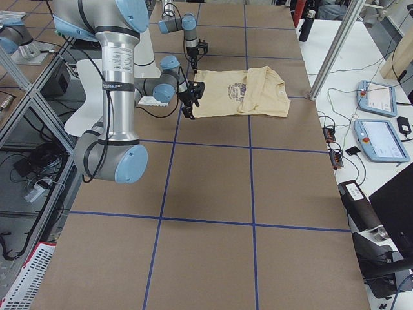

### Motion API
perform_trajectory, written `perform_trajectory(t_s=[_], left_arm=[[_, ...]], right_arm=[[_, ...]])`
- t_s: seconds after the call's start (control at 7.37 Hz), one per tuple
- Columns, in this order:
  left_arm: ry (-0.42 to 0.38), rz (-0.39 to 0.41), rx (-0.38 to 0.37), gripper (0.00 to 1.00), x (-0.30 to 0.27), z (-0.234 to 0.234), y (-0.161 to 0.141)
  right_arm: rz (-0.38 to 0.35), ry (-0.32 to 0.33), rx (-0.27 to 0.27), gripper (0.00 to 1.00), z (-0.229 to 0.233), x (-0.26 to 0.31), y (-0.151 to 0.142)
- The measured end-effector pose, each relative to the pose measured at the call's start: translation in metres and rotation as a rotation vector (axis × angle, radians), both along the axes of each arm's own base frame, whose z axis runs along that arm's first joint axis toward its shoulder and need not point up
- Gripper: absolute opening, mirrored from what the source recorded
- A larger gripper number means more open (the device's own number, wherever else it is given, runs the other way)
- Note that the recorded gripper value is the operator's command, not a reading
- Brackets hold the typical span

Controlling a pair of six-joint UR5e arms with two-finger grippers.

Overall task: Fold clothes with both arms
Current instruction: 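Grasp a hem corner with the left gripper while the right grasps the other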

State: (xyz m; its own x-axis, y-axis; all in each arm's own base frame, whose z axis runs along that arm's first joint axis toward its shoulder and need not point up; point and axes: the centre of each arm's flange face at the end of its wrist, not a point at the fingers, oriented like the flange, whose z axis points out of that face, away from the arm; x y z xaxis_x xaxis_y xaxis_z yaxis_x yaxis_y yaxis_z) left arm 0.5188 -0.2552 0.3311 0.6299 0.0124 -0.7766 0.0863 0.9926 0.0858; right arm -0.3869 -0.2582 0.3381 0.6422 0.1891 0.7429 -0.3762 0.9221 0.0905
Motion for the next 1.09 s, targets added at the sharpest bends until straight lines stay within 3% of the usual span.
perform_trajectory(t_s=[0.68,0.95,1.09], left_arm=[[0.012,0.000,0.009,0.00,-0.004,-0.007,-0.001],[0.021,0.001,0.010,0.00,-0.005,-0.011,0.000],[0.025,0.001,0.011,0.00,-0.006,-0.013,0.000]], right_arm=[[-0.001,0.007,0.022,0.96,0.003,-0.041,0.003],[-0.001,0.011,0.052,0.70,0.004,-0.075,0.035],[-0.006,0.011,0.073,0.69,0.004,-0.091,0.053]])
